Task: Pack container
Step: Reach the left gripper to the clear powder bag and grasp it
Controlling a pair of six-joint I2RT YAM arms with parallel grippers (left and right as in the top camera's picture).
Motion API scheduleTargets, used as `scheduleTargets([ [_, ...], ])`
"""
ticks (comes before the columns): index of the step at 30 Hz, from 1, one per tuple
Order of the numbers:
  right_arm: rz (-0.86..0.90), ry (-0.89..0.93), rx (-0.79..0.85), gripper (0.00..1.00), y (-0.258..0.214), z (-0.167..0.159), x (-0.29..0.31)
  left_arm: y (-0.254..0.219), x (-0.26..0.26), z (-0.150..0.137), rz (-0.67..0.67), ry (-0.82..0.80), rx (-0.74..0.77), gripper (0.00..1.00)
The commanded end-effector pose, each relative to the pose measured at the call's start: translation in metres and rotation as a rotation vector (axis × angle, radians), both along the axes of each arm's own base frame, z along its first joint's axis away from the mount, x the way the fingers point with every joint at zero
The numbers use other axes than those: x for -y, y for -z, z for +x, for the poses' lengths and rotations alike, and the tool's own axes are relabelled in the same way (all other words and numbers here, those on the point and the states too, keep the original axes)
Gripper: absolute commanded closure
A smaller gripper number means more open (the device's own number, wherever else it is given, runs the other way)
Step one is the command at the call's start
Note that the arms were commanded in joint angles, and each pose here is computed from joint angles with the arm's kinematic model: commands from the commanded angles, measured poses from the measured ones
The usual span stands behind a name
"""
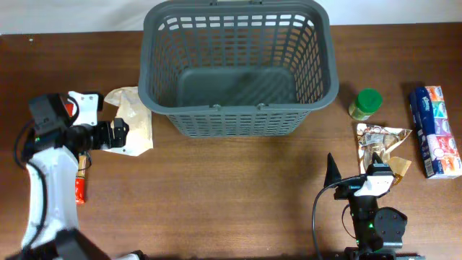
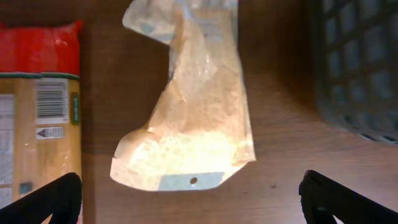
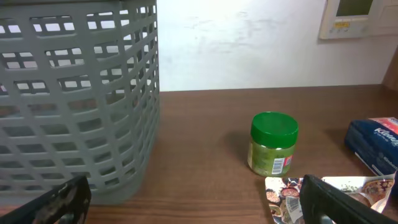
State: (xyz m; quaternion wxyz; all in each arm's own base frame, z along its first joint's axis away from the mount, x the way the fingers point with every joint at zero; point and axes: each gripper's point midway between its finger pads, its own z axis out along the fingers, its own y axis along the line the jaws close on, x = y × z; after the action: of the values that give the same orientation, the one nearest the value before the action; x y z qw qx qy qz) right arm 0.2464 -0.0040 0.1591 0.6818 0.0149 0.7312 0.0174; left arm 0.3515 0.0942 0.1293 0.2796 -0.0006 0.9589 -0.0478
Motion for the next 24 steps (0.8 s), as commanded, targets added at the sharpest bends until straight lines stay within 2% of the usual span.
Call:
scheduleTargets([
  [1,-0.007,-0.005,0.002,0.01,0.001,0.000,0.000,0.013,-0.007,0.013,0.012,0.022,-0.030,0.01],
  [5,-0.007,-0.005,0.002,0.01,0.001,0.000,0.000,0.016,-0.007,0.033,0.015,0.047,-0.029,0.01],
  [13,-0.007,-0.005,0.002,0.01,0.001,0.000,0.000,0.022,0.020,0.074,0.071,0.213,0.006,0.01],
  [19,-0.007,-0.005,0.002,0.01,0.001,0.000,0.000,0.047,0.031,0.080,0.113,0.236,-0.052,0.01],
  [24,-0.007,-0.005,0.002,0.01,0.001,0.000,0.000,0.066,0.032,0.079,0.095,0.238,-0.092,0.01],
])
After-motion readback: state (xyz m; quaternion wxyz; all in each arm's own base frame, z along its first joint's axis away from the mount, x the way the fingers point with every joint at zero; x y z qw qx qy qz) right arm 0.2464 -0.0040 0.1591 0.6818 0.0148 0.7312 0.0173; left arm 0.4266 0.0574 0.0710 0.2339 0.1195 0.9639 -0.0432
